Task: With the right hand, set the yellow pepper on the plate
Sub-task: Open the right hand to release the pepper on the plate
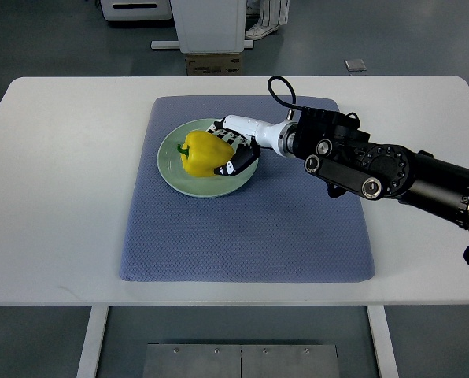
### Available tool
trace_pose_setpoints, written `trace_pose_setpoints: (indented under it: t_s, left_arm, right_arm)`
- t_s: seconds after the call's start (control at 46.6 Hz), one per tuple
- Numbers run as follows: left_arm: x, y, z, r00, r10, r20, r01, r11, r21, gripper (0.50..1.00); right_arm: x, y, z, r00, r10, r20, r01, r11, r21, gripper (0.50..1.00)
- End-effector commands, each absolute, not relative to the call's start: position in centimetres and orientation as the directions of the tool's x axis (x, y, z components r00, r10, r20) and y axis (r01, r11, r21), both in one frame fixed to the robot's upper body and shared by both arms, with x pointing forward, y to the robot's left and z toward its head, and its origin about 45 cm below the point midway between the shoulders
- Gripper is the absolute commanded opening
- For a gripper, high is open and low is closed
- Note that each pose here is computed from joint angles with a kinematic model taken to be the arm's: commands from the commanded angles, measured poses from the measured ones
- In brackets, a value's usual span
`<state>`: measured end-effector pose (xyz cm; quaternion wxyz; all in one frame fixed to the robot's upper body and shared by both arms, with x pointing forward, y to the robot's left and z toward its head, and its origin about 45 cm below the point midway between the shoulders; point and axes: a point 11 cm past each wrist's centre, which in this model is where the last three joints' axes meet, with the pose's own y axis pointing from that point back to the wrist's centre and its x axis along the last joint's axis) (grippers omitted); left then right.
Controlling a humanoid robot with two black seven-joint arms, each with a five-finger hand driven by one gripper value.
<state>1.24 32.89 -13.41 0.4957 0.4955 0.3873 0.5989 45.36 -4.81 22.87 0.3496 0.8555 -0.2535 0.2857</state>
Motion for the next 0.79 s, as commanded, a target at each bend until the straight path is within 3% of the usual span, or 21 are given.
trace_pose_setpoints:
  t_s: [0.0,0.236,0.429,0.772]
  left_arm:
    - [1.3,32.9,-13.4,-0.017,0.977,0.211,-0.210,-0.210,0.955,1.000]
    - [1.3,32.9,-13.4,-0.017,0.977,0.211,-0.210,-0.210,0.955,1.000]
    - [1.3,32.9,-13.4,-0.017,0.977,0.211,-0.210,-0.210,0.955,1.000]
    - [1.3,32.9,-13.4,-0.017,0.977,0.211,-0.210,-0.210,0.955,1.000]
  right_arm:
    - [45.3,-4.8,22.7,0.711,-0.235,0.663,-0.632,-0.627,0.455,0.556]
    - [45.2,-4.9,22.4,0.716,-0.243,0.655,-0.631,-0.627,0.457,0.966]
    - [45.2,-4.8,22.5,0.717,-0.248,0.652,-0.631,-0.629,0.454,0.993]
    - [45.6,-4.6,23.6,0.722,-0.320,0.613,-0.642,-0.640,0.422,0.993]
